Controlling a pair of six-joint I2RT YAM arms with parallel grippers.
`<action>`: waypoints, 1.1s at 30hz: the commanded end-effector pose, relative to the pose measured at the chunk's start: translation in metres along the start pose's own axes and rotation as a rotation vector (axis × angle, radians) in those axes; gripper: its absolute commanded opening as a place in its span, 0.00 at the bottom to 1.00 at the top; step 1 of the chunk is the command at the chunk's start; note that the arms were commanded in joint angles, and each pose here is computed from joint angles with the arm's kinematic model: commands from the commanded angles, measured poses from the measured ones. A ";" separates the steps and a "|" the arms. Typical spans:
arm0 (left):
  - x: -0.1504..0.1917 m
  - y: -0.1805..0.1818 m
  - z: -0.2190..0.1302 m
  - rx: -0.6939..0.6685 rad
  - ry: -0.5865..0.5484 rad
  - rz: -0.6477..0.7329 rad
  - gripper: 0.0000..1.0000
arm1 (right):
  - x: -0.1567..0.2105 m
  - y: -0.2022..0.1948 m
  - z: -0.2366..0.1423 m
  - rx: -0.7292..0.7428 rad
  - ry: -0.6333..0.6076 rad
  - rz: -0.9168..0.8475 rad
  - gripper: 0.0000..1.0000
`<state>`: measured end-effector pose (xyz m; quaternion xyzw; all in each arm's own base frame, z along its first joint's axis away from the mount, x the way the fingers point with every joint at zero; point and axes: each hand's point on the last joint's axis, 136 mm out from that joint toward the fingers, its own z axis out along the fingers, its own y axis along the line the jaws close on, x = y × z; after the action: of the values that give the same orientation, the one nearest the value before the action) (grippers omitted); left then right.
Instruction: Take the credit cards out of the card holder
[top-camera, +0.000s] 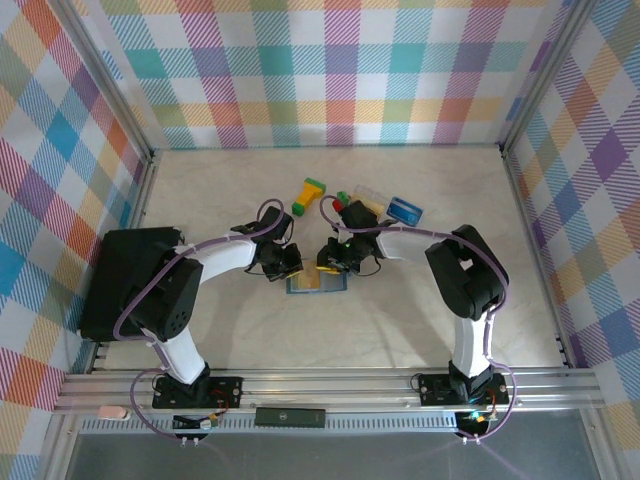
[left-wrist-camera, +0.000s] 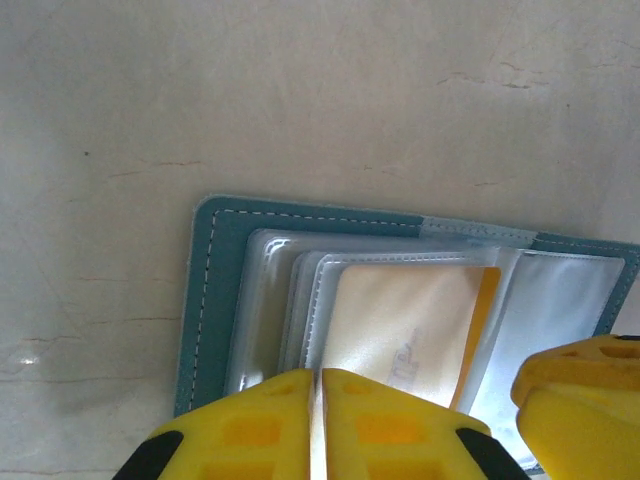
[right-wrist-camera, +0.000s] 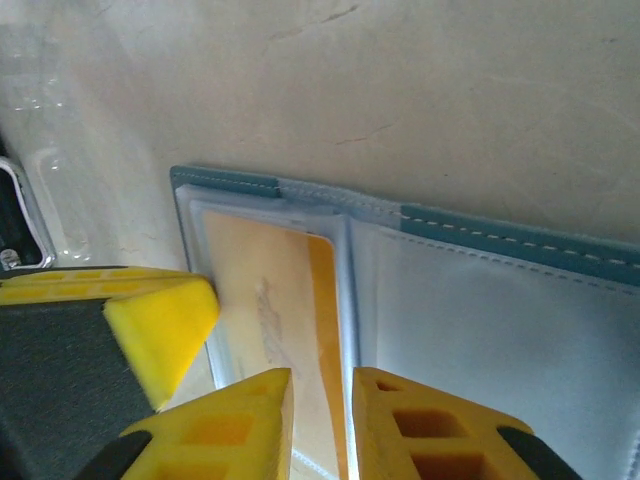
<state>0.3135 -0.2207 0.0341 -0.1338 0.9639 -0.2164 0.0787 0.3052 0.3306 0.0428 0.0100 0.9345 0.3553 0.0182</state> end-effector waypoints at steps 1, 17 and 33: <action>0.012 0.021 0.009 -0.062 0.031 -0.005 0.10 | -0.002 -0.002 0.004 0.020 0.007 -0.007 0.22; 0.016 0.035 0.014 -0.087 0.036 -0.016 0.07 | -0.003 0.002 0.008 -0.016 0.004 -0.063 0.20; 0.017 0.036 0.015 -0.090 0.039 -0.020 0.07 | 0.000 -0.007 0.018 -0.002 0.023 -0.061 0.18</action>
<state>0.3160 -0.2215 0.0311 -0.1321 0.9609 -0.2257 0.0911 0.3086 0.3352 0.0315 -0.0134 0.9324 0.3603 0.0245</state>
